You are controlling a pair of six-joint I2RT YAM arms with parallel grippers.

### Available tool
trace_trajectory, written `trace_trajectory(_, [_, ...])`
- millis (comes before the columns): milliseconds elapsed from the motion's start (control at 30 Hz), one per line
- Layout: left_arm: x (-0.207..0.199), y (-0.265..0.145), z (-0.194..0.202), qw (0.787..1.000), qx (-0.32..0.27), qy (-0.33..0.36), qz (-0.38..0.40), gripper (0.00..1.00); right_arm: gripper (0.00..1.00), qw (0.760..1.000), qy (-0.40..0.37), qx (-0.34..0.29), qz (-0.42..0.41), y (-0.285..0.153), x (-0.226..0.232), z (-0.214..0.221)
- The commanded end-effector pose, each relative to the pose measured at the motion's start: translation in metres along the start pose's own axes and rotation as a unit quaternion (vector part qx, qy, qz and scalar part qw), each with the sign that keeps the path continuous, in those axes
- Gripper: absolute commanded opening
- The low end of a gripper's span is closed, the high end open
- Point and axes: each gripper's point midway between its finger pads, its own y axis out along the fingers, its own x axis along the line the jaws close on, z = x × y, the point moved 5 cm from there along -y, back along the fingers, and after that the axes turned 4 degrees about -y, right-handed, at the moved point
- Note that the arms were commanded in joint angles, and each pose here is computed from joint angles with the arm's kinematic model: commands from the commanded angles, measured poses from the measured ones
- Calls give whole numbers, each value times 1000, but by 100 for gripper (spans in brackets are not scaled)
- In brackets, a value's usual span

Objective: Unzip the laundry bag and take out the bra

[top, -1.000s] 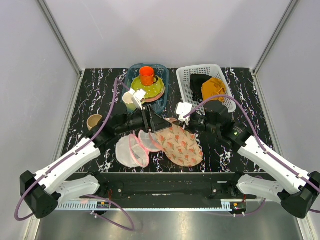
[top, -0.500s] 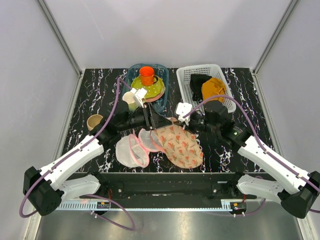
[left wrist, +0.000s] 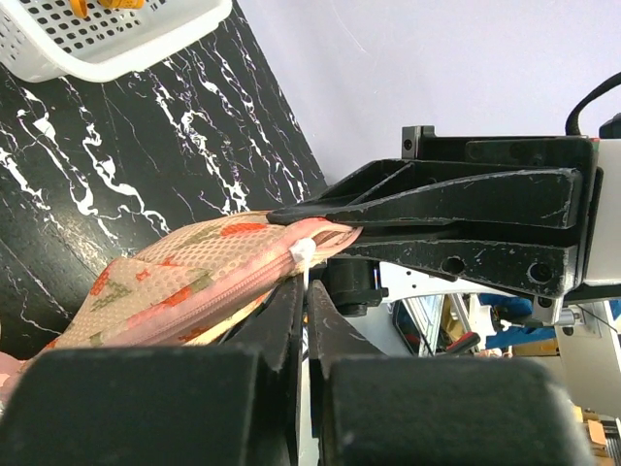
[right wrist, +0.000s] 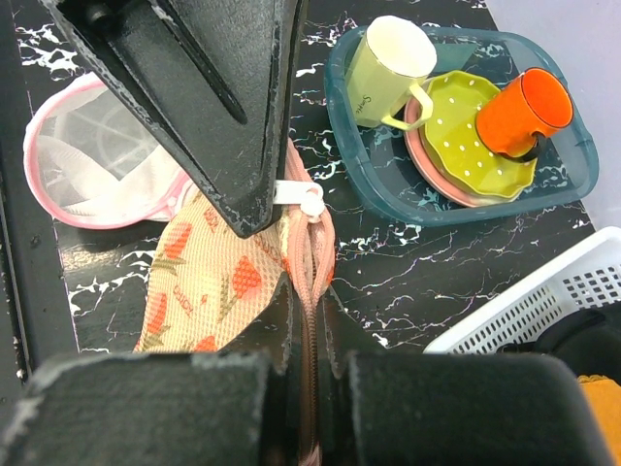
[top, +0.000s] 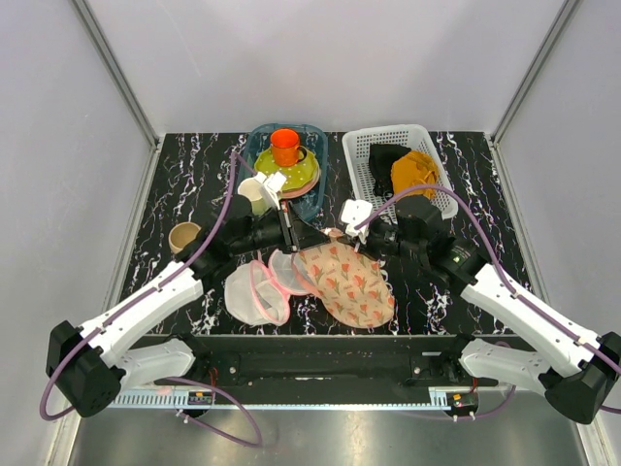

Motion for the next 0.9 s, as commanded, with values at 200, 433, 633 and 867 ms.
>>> trace_trajectory(200, [-14, -16, -19, 997, -53, 60, 7, 0, 0, 1000, 0, -13, 26, -9, 0, -1])
trace_trajectory(433, [-4, -23, -17, 996, -53, 72, -28, 0, 0, 989, 27, -105, 103, -54, -2, -27])
trace_trajectory(633, [5, -20, -12, 996, -45, 65, -28, 0, 0, 964, 54, -168, 199, -86, -6, -24])
trace_trajectory(867, [15, -11, -9, 999, -42, 29, -8, 0, 0, 876, 138, -293, 356, -110, -21, -4])
